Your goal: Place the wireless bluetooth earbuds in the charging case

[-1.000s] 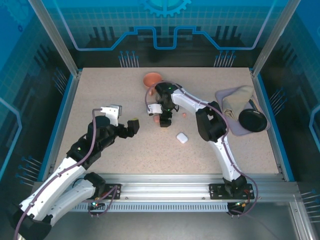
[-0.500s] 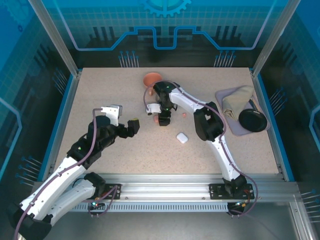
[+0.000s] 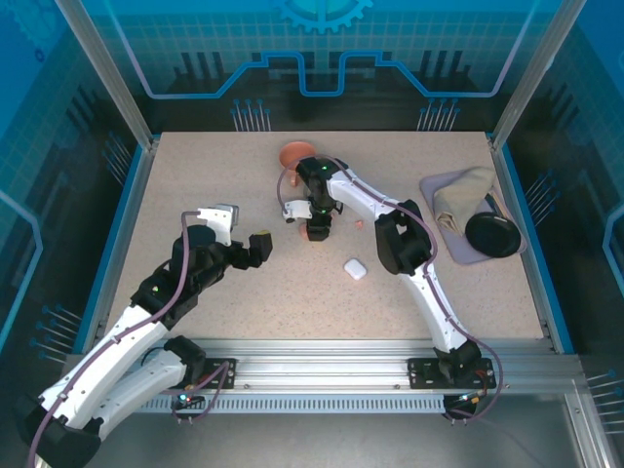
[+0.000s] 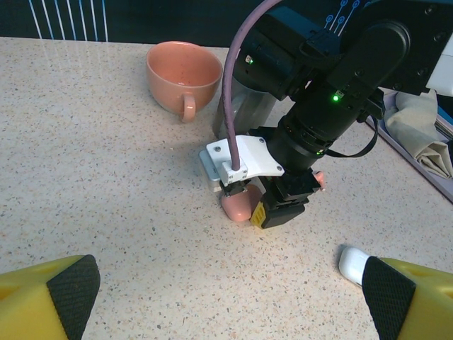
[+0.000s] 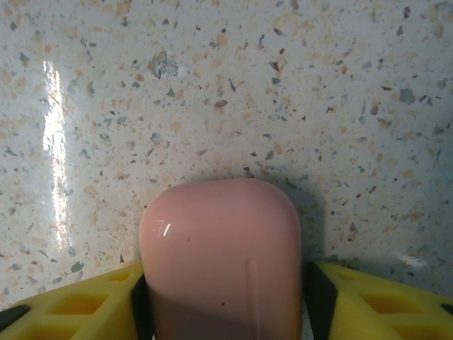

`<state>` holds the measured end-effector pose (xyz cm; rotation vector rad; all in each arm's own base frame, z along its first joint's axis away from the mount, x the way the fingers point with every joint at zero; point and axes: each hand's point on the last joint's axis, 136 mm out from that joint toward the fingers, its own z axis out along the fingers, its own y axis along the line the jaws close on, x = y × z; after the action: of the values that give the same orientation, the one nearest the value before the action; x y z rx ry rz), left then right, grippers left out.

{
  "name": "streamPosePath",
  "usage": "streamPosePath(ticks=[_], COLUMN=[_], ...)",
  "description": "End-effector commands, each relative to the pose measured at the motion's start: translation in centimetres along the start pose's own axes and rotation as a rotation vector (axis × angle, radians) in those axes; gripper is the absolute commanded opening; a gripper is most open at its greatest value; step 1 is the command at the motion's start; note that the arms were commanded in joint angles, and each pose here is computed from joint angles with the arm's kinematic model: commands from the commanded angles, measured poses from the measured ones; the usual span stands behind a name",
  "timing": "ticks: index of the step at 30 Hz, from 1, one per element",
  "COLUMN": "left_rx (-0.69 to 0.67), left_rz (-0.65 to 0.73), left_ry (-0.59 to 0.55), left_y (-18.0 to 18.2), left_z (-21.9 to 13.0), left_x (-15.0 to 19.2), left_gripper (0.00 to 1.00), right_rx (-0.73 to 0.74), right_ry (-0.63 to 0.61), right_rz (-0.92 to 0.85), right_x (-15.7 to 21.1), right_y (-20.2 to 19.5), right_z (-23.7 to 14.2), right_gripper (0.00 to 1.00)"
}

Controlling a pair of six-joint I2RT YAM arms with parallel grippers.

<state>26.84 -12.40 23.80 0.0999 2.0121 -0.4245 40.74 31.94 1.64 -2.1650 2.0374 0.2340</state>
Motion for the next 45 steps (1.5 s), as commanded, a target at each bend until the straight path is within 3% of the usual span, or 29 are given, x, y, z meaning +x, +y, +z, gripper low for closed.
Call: streamPosePath(ticks=[1,17,25,29,32,45], left_rx=[0.014,0.006,0.032,0.151,0.264,0.581], left_rz=[-0.003,-0.057,-0.238,-0.455,-0.523,-0.541], left_ry=[-0.019,0.008,0.087,0.142,0.157,0.258], left_y=[-0.2,0.1,1.1,1.2,0.2,-4.7], left_z=[-0.2,-0.1,1.0,2.4,3.4,5.2], left_x=[-0.7,0.0,1.5,2.6,2.8,1.3], left_gripper=[0.99,0.99,0.99,0.99,0.99,0.89], right_rx=[-0.059,0.07,0.116,0.15,0.179,0.293], right_ry=[0.022,-0.081,-0.185,-0.243,-0.287,-0.432], right_rz=[-0.004,-0.02,0.002,0.018,0.029,0.04], right_x=[-0.1,-1.3,-1.7,-1.9,-1.9,-2.4], right_y=[1.9,0.9,2.0,2.9,3.8,8.4], right_z=[2.1,-2.3,-5.3,-7.1,-8.7,-14.5], right_gripper=[0.57,0.49,0.49,0.49,0.49,0.49])
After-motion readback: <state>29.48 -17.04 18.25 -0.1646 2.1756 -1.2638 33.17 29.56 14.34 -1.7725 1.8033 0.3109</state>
